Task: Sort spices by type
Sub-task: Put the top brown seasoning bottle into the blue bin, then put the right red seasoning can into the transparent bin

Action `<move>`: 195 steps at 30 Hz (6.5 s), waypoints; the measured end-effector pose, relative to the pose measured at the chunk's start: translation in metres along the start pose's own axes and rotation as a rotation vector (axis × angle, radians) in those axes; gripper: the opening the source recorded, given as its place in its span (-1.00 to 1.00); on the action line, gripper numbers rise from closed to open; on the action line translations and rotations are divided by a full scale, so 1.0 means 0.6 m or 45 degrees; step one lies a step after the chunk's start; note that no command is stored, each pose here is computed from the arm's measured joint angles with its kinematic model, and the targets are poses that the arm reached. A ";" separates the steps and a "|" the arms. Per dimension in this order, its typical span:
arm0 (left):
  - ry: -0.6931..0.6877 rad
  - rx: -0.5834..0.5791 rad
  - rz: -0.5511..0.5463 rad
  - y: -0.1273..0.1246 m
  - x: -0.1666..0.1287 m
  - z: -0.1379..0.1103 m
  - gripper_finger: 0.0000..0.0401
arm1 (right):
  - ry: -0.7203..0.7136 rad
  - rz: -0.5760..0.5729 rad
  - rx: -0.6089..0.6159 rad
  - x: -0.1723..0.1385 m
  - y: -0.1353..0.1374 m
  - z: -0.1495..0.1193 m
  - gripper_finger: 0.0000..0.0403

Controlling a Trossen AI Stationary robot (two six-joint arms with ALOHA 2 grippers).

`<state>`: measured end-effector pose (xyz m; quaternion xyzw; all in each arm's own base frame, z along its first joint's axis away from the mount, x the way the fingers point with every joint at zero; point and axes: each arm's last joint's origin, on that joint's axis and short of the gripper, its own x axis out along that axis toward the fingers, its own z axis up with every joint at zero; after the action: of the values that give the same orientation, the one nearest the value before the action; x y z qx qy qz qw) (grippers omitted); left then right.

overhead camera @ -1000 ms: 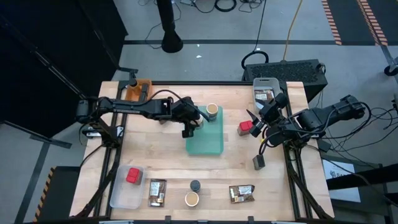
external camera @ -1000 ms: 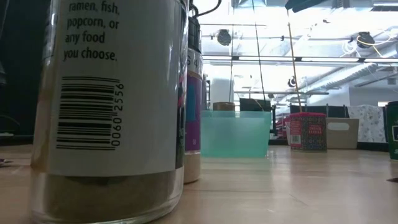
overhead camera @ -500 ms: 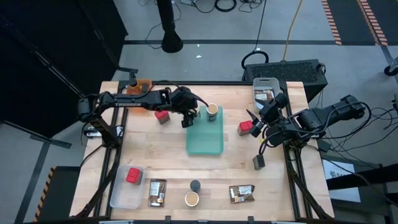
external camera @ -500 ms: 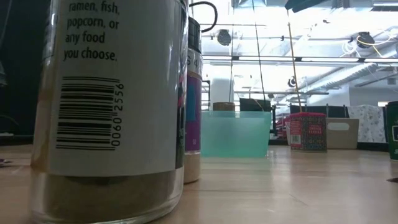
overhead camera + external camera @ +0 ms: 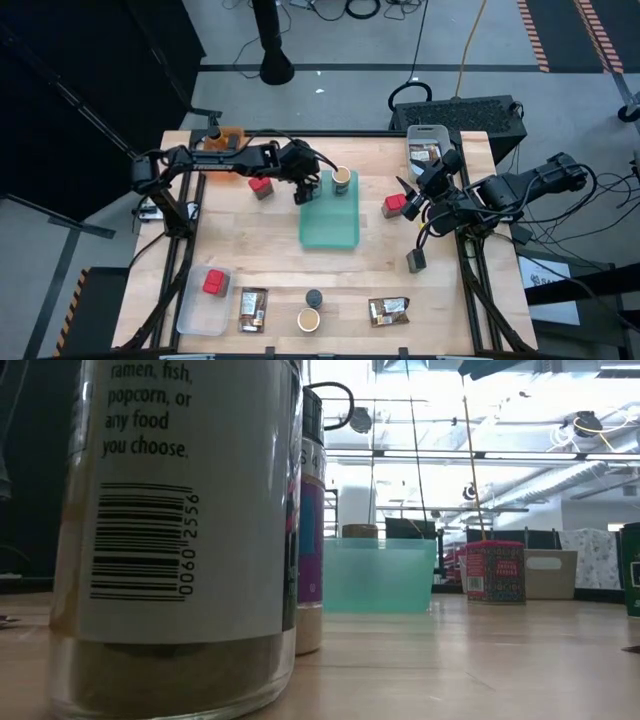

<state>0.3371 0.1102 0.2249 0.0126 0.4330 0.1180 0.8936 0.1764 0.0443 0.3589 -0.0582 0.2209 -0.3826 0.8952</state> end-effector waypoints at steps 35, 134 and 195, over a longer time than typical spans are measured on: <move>0.035 -0.033 0.010 0.004 -0.012 0.023 0.54 | 0.022 0.030 0.021 0.000 0.001 -0.002 0.17; -0.503 -0.181 0.177 -0.194 -0.346 -0.093 0.55 | 1.117 0.826 -0.751 0.260 0.007 -0.166 0.44; -0.381 0.198 0.163 -0.264 -0.248 -0.067 0.55 | -0.071 0.635 -0.663 0.241 0.285 0.064 -0.05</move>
<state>0.2486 -0.0799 0.2949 0.1268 0.3012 0.1375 0.9350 0.3939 0.0588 0.2958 -0.2389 0.2936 -0.0815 0.9220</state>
